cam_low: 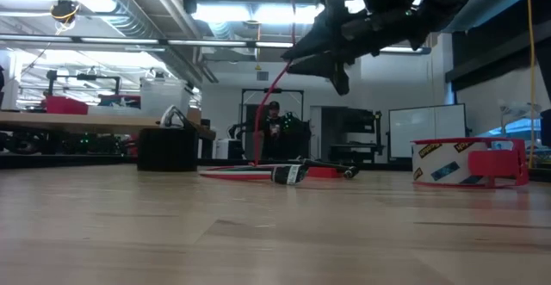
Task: Coil cords
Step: Coil the red wire onto the spool
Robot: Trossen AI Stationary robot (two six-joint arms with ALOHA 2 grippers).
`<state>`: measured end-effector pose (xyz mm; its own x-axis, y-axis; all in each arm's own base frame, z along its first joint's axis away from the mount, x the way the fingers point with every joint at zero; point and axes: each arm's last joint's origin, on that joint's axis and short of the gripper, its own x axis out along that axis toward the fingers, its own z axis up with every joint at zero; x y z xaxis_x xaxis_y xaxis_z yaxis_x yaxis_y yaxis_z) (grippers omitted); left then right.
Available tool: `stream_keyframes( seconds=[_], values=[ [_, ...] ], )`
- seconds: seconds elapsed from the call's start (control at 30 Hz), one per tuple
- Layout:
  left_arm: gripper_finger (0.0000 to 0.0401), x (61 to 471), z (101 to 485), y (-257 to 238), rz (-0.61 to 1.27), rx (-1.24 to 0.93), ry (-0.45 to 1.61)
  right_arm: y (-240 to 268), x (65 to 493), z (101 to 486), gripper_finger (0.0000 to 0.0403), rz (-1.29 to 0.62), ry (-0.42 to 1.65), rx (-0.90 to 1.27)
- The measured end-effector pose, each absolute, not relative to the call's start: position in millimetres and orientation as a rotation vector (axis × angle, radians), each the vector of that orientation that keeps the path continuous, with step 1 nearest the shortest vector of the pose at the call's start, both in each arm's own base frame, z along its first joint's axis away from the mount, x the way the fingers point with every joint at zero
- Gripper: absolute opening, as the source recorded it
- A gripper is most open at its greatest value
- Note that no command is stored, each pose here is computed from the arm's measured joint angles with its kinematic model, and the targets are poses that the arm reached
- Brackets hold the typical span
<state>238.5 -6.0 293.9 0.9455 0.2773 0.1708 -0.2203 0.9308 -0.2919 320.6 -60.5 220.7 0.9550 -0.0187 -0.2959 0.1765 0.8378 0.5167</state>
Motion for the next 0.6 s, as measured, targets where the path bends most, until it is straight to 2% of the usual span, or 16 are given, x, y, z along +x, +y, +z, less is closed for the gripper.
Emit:
stream_keyframes(
  seconds=[0.2, 0.43, 0.5, 0.6],
  values=[
    [0.0000, 238, 296, -7, 0.233, -0.262, -0.231, -61, 321, 224, 0.0111, -0.097, 0.254, 0.562],
    [0.0000, 238, 296, -7, 0.234, -0.259, -0.230, -58, 322, 224, 0.0016, -0.074, 0.254, 0.558],
    [0.0000, 238, 296, -7, 0.233, -0.247, -0.229, -54, 323, 225, 0.0013, -0.051, 0.247, 0.541],
    [0.0000, 238, 297, -7, 0.209, -0.239, -0.229, -47, 324, 226, 0.0031, -0.025, 0.245, 0.530]
  ],
)
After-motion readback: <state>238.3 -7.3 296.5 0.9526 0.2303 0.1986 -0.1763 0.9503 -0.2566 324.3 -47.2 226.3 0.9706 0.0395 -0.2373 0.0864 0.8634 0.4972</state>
